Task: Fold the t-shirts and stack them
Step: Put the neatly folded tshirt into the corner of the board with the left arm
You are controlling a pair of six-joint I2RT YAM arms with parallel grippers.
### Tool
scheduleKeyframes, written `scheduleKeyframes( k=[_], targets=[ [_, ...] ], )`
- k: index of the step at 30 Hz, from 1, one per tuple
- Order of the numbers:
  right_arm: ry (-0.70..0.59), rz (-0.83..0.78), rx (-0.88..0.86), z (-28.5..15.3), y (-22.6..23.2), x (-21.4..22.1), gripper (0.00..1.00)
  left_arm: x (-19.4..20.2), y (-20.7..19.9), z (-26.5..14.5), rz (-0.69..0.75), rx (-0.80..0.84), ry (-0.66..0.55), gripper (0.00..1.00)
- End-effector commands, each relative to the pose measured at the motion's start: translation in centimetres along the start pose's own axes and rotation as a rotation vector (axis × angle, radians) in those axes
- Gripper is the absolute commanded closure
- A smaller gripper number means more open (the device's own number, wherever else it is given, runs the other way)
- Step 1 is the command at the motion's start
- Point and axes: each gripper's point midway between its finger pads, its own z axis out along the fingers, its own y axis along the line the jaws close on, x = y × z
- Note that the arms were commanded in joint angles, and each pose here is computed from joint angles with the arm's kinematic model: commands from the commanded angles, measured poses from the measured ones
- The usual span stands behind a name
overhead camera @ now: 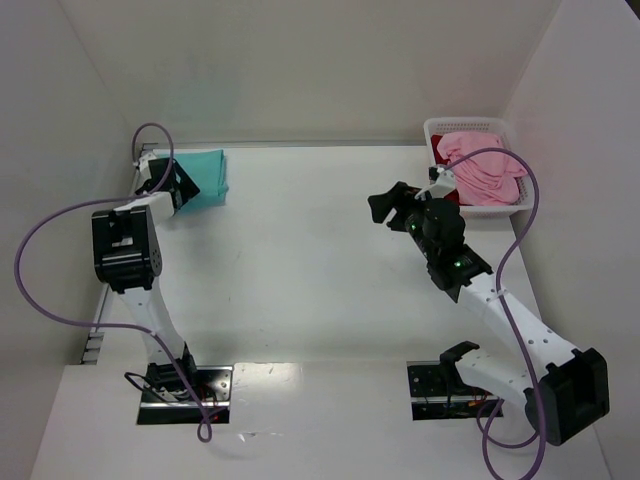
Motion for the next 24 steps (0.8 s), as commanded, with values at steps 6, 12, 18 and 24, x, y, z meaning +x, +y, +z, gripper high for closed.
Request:
scheduleKeyframes(
  k=[6,12,18,24],
  targets=[
    [-0.043,-0.020,0.014,0.3,0.3,-1.3,0.24,-0.8,0.7,1.7,0.055,-0.047,0.054,0.00],
    [-0.048,-0.019,0.022,0.5,0.2,-1.5,0.24,-1.4,1.2,2.0,0.042,-0.042,0.059,0.00],
    [-0.048,-0.019,0.022,0.5,0.2,-1.5,0.24,-1.2,1.7,2.9,0.022,-0.046,0.082,0.00],
    [-0.055,-0.018,0.017,0.5,0.4,-1.7,0.24,-2.5,1.4,2.8,0.006,-0.020,0.057,0.00]
  ],
)
